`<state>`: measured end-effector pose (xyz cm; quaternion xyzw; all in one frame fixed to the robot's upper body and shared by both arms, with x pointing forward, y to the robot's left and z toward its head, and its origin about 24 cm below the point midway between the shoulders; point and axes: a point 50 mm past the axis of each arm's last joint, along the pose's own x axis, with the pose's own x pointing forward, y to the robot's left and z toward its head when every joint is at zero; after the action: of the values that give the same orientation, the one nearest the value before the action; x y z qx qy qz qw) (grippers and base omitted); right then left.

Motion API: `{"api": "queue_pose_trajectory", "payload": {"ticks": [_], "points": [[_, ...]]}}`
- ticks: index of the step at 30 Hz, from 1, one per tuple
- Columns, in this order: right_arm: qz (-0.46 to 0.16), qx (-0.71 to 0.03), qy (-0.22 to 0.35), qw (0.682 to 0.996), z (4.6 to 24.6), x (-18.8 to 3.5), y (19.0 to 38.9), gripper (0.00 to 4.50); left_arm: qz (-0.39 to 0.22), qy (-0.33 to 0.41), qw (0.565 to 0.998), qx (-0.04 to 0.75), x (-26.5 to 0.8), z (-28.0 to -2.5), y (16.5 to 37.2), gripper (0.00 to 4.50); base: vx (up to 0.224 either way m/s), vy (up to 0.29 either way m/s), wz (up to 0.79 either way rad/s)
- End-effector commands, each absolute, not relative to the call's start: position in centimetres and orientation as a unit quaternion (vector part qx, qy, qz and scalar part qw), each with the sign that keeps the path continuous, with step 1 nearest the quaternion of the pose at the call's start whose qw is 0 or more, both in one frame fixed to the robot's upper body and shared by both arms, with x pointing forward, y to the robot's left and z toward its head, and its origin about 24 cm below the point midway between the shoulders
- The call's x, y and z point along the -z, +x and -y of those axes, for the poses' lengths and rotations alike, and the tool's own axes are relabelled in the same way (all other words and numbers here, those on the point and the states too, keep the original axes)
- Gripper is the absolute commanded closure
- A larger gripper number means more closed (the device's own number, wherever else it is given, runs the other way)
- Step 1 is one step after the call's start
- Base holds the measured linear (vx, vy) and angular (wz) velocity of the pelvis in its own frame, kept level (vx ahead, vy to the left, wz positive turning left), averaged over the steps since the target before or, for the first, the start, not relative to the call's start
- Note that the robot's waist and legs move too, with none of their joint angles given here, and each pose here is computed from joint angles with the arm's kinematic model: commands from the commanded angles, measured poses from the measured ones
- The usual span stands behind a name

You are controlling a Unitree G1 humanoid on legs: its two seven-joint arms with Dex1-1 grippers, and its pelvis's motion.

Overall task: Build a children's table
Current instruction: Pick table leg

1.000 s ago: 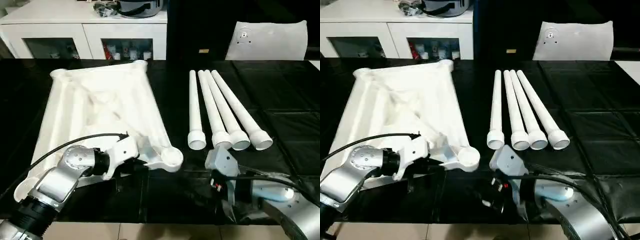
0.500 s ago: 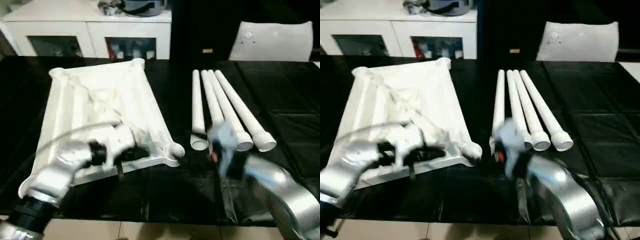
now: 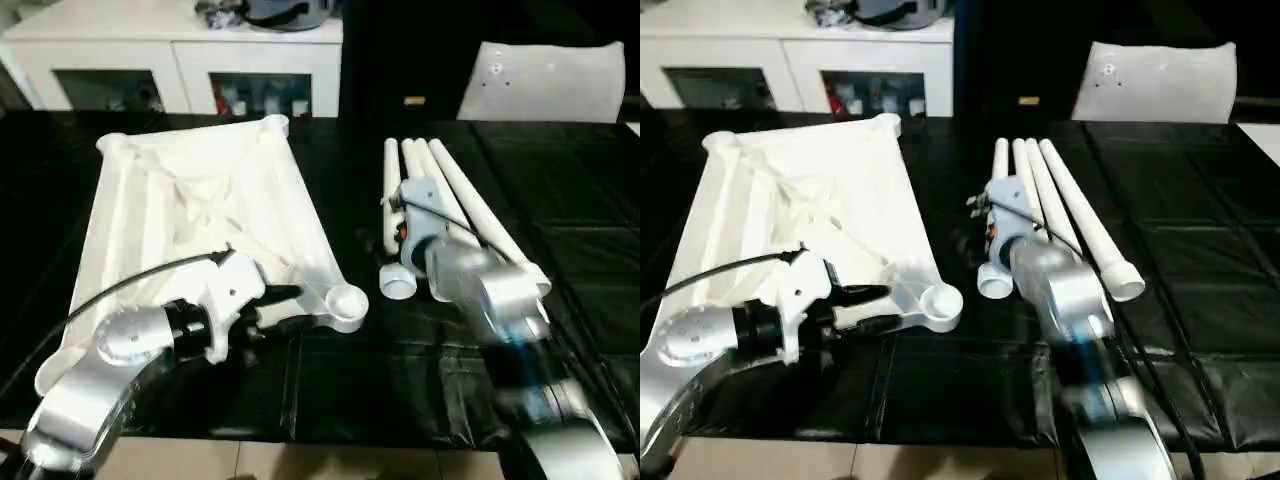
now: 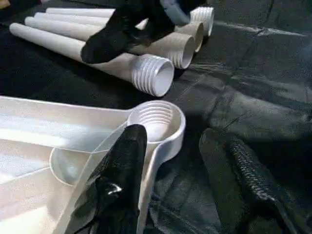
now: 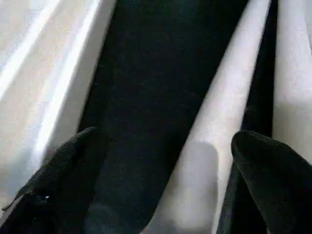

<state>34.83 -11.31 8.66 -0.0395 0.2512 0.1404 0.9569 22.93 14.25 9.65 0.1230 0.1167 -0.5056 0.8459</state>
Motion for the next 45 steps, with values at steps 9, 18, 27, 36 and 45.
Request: {"api": "queue_pose_trajectory", "payload": {"ticks": [9, 18, 27, 36, 45], "points": [[-0.315, -0.087, 0.01, 0.945, 11.7, -6.7, 37.1, 0.0, -0.133, 0.13, 0.848, 0.496, -10.1, -13.7, 22.3, 2.43, 0.0, 0.0, 0.0], [-0.351, -0.088, 0.076, 0.929, 10.9, -5.9, 37.4, 0.63, -0.138, 0.129, 0.847, 0.498, -10.4, -13.5, 22.2, 2.38, 0.0, 0.0, 0.0], [-0.365, -0.082, 0.134, 0.917, 11.2, -5.9, 37.6, 1.38, -0.135, 0.127, 0.848, 0.497, -10.6, -13.3, 22.2, 2.38, 0.0, 0.0, 0.0], [-0.35, -0.075, 0.139, 0.923, 12.3, -5.6, 37.7, 2.11, -0.131, 0.127, 0.848, 0.497, -10.7, -13.1, 22.5, 2.38, 0.0, 0.0, 0.0], [-0.301, -0.091, 0.122, 0.941, 12.2, -6.0, 38.0, 2.62, -0.1, 0.152, 0.866, 0.466, -11.0, -13.2, 23.2, 2.38, 0.0, 0.0, 0.0]]}}
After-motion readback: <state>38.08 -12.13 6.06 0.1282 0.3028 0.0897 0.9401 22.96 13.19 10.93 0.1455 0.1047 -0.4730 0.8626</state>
